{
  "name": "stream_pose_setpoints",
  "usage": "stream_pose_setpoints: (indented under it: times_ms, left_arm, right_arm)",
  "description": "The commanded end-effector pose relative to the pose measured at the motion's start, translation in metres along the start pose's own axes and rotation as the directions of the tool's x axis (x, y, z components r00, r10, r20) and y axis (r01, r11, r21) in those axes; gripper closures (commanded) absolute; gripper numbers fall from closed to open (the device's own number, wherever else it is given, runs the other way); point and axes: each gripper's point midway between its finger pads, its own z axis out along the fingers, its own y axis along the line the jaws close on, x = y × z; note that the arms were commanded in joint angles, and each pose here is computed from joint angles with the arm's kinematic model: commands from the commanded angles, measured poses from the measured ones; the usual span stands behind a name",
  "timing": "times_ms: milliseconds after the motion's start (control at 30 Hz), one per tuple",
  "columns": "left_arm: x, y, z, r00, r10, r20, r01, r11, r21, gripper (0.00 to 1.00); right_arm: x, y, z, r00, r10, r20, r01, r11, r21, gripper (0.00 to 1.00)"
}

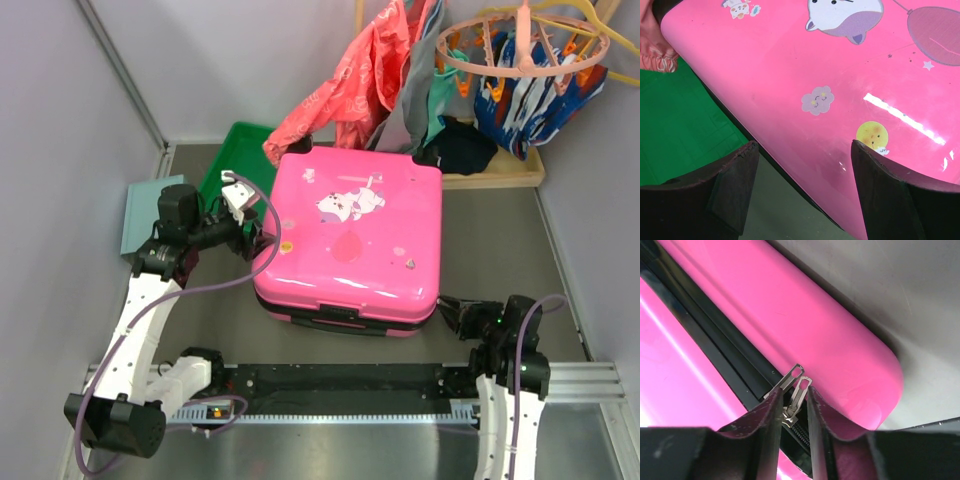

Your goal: Open, take out, and arrange the luggage

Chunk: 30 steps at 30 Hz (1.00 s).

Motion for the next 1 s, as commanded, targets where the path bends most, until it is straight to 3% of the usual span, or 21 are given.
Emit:
stream_pose_setpoints:
  times_ms: [0, 300, 467, 633, 733, 833, 867, 967]
  left_arm:
    - [-0.007, 0.001, 0.002, 0.999, 0.022, 0.031, -0.022, 1.000, -0.001, 0.21]
    - [-0.006, 0.003, 0.003, 0.999, 0.021, 0.028, -0.021, 1.000, -0.005, 0.21]
    - [-0.006, 0.004, 0.003, 0.999, 0.025, 0.029, -0.025, 1.000, -0.007, 0.21]
    - [-0.007, 0.003, 0.002, 0.999, 0.026, 0.030, -0.026, 1.000, -0.009, 0.21]
    - [-0.006, 0.004, 0.002, 0.999, 0.027, 0.024, -0.026, 1.000, -0.011, 0.21]
    - [-0.005, 0.004, 0.002, 0.999, 0.032, 0.020, -0.032, 0.999, -0.015, 0.21]
    - [-0.005, 0.004, 0.002, 0.999, 0.032, 0.021, -0.032, 0.999, -0.013, 0.21]
    - [0.003, 0.001, 0.006, 1.000, 0.029, 0.010, -0.030, 0.999, 0.013, 0.21]
  right_arm:
    - [0.005, 0.018, -0.006, 0.999, -0.034, -0.012, 0.034, 0.998, -0.046, 0.75]
    - [0.006, 0.003, -0.006, 0.998, -0.055, -0.021, 0.055, 0.999, -0.001, 0.85]
    - [0.011, -0.002, -0.009, 0.994, -0.097, -0.045, 0.098, 0.995, 0.015, 0.74]
    - [0.011, -0.007, -0.004, 0.993, -0.094, -0.066, 0.096, 0.995, 0.026, 0.71]
    - [0.004, 0.000, -0.007, 0.978, -0.209, -0.016, 0.210, 0.977, 0.033, 0.69]
    - [-0.012, 0.025, -0.025, 0.872, -0.476, 0.113, 0.472, 0.879, 0.068, 0.62]
    - [-0.022, 0.041, -0.035, 0.788, -0.595, 0.158, 0.581, 0.804, 0.129, 0.57]
    - [-0.023, 0.065, -0.040, 0.647, -0.756, 0.097, 0.737, 0.653, 0.175, 0.52]
